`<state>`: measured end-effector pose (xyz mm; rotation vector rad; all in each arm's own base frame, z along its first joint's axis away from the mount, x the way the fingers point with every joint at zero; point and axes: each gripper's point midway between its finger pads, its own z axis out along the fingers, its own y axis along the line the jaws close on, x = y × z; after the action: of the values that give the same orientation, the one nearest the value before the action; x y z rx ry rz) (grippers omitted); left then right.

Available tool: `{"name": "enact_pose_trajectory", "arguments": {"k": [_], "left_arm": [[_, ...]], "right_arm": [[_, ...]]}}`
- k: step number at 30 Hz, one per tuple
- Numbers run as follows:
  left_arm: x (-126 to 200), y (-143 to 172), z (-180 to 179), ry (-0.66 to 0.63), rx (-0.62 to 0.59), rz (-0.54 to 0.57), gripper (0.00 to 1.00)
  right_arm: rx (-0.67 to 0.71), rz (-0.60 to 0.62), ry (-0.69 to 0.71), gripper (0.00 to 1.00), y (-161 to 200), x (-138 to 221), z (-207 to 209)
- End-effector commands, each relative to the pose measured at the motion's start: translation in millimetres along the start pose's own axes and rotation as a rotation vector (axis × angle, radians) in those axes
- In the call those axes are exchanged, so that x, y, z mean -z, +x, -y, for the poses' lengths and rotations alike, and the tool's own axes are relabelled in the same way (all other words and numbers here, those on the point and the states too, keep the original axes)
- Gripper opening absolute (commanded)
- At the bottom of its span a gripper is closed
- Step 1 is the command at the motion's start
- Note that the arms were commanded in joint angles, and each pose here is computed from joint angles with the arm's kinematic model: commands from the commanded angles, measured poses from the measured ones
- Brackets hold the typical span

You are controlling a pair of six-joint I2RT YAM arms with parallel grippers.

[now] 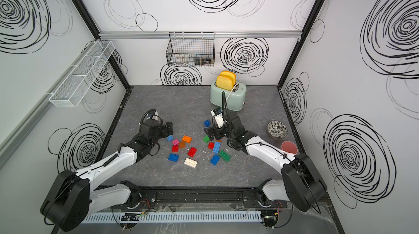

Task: Assemble a heart with lego
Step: Move the lego brick at the center of the board.

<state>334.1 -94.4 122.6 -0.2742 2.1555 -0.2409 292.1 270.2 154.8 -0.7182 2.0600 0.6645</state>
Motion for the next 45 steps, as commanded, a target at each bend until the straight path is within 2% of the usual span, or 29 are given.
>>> {"name": "enact_pose_trajectory", "arguments": {"k": [1,8,13,16,20,27,40,45], "left_arm": [[12.6,11.7,-1.9,0.0,0.057,-0.018,0.96],[26.5,47.0,-1.1,0.115,0.116,-0.085,0.96],[28.3,67.7,-4.4,0.138,0.134,-0.14,0.96],[29.5,78.6,-3.7,0.166,0.167,-0.164,0.96],[30.9,81.7,-4.2,0.176,0.174,-0.168,0.96],[32.7,80.7,-6.5,0.177,0.174,-0.167,0.96],[29.1,82.6,-15.6,0.178,0.216,-0.179,0.96],[27.7,84.0,-16.0,0.181,0.22,-0.189,0.96]], "right_arm": [[0.001,-0.058,-0.105,0.96,17.2,3.8,-40.4],[0.007,-0.16,-0.182,0.82,55.7,-3.2,-85.0],[0.075,-0.238,-0.202,0.84,91.9,-14.0,-109.5],[0.063,-0.316,-0.168,0.84,110.7,-23.5,-112.9],[0.078,-0.358,-0.174,0.84,128.7,-33.4,-126.2],[0.063,-0.406,-0.119,0.82,147.5,-53.3,-121.8],[0.136,-0.409,0.044,0.57,144.7,-96.5,-95.8],[0.129,-0.414,0.075,0.51,137.7,-103.6,-70.2]]}}
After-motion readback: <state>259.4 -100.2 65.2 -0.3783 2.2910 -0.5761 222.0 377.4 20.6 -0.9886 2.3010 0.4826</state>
